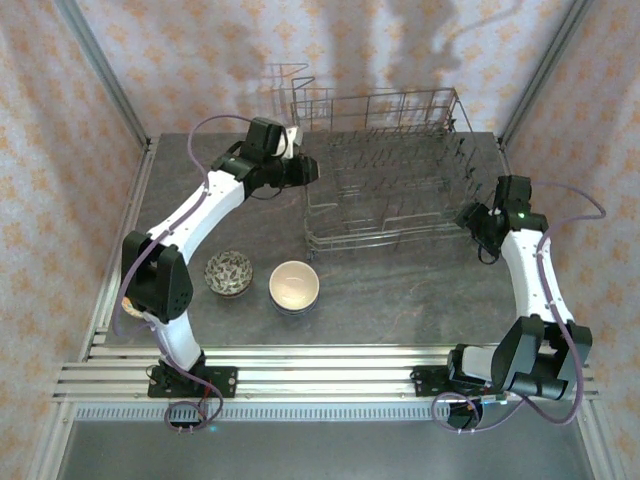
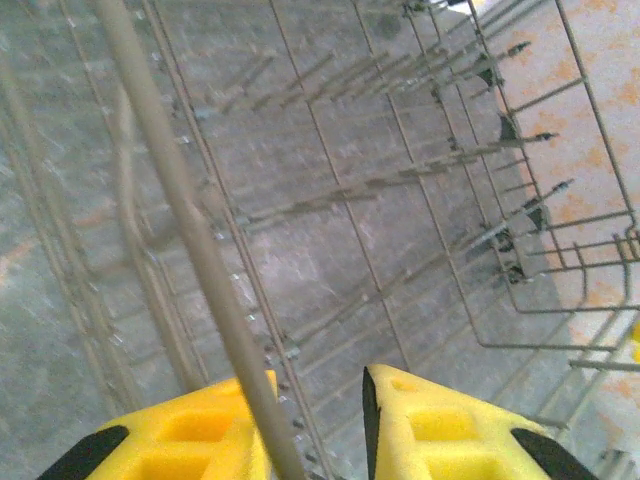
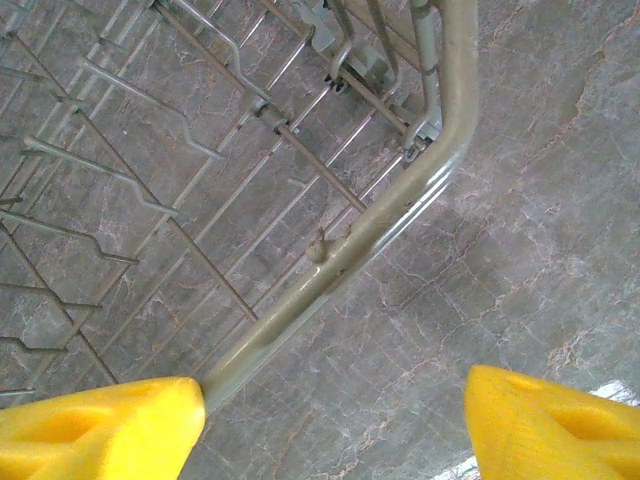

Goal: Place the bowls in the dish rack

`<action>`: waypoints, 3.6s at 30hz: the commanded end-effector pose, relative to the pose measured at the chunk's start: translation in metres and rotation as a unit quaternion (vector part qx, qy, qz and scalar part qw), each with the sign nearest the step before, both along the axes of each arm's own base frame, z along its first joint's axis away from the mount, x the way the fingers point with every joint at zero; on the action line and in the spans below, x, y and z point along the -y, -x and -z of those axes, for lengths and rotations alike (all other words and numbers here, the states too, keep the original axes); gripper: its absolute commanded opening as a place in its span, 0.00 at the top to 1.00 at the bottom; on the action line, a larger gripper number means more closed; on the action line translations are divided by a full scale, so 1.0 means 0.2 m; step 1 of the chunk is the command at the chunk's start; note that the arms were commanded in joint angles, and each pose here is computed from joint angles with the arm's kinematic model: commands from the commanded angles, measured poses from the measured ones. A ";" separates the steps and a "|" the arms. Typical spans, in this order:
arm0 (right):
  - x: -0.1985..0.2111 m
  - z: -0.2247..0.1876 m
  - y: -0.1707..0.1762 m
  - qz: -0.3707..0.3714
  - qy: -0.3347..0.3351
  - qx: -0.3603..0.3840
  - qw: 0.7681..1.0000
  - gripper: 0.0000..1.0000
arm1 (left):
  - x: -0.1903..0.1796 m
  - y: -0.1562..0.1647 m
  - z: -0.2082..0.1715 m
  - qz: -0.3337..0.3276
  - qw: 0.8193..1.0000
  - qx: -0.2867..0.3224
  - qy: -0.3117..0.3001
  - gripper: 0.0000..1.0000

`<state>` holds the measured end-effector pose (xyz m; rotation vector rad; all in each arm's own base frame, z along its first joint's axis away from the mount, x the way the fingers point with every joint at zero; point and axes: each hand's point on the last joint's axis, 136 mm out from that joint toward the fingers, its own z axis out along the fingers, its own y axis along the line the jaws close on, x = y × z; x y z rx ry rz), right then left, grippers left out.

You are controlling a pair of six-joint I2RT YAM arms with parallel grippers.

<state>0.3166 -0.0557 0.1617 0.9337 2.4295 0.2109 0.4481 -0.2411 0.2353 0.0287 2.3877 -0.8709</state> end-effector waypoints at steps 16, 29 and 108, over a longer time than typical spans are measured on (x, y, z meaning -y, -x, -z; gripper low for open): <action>0.16 -0.05 -0.02 0.027 0.029 0.007 0.999 0.21 | 0.37 0.33 -0.02 0.090 0.994 -0.057 0.028 0.79; 0.26 -0.17 0.07 0.038 0.081 0.001 0.996 0.10 | 0.52 0.54 -0.03 0.159 0.985 -0.068 -0.001 0.74; 0.06 -0.25 -0.09 -0.047 0.057 -0.002 0.997 0.11 | -0.31 1.05 0.57 0.257 0.867 -0.236 -0.355 0.53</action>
